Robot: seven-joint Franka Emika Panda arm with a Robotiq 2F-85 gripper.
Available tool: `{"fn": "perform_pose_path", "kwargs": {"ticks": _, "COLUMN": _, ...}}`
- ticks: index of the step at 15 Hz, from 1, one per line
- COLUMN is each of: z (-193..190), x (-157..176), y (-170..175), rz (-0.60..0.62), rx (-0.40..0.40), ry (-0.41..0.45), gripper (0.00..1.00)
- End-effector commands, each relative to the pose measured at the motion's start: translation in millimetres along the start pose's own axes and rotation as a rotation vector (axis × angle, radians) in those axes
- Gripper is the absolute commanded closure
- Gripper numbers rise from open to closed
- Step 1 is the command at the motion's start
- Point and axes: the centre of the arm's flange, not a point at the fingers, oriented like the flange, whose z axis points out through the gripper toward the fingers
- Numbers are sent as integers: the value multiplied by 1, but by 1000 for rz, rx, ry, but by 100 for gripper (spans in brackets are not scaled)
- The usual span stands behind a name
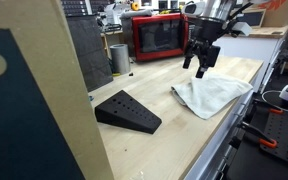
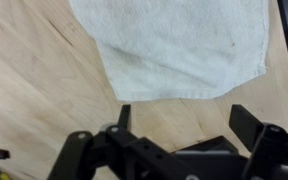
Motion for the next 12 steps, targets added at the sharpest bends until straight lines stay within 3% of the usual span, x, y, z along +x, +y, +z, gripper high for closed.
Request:
{"fn": "perform_pose_path", "kwargs": {"ticks": 1, "z": 1, "x": -52, "y": 19, "rz": 203, "rx": -18, "ry": 12, "gripper": 0}}
{"fn": "perform_pose_path", "kwargs": {"ticks": 6, "z": -1, "x": -109, "y": 53, "rz": 483, "rx": 10, "ry": -25, "gripper": 0}}
{"fn": "perform_pose_path", "kwargs": {"ticks": 12, "z": 10, "x": -141, "y": 62, "rz": 776, "rx": -8, "ry": -85, "gripper": 0}}
